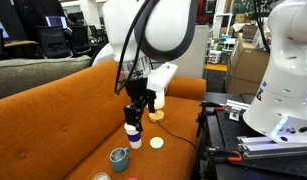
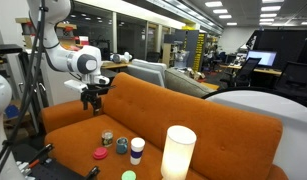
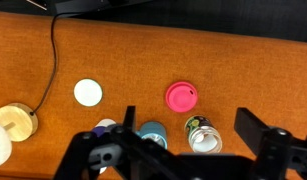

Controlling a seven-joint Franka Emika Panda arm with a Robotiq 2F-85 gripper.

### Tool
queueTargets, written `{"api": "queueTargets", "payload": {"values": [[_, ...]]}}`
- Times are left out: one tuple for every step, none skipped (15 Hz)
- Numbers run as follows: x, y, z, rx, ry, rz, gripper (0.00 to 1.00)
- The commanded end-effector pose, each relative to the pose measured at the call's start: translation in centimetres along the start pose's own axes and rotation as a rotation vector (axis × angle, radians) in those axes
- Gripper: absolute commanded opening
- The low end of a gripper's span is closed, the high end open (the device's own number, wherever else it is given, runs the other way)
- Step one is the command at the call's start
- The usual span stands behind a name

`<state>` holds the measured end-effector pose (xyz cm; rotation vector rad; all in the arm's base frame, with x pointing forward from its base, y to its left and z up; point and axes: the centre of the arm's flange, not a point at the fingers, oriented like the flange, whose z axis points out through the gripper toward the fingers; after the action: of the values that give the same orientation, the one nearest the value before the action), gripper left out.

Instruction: Pick the pink lid and put it on the white and purple cup

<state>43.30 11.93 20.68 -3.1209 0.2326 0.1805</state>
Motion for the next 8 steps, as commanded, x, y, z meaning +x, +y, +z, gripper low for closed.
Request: {"api": "queueTargets", "payload": {"values": [[0.3,-0.1,0.2,0.001,-0.004,0.001,1.00],[0.4,-0.1,0.2,0.001,-0.002,0.003,1.00],[0.4,-0.1,0.0,0.002,0.000,0.004,1.00],[0.4,-0.1,-0.1,0.002,0.003,0.004,1.00],[0.4,-0.1,-0.2,0.003,0.004,0.004,1.00],[1.1,-0.2,0.5,0.036,0.011,-0.014,1.00],[1.6,-0.4,1.3,0.039,0.015,-0.014,1.00],[2.3,-0.5,2.6,0.045,0.009,-0.016,1.00]]}}
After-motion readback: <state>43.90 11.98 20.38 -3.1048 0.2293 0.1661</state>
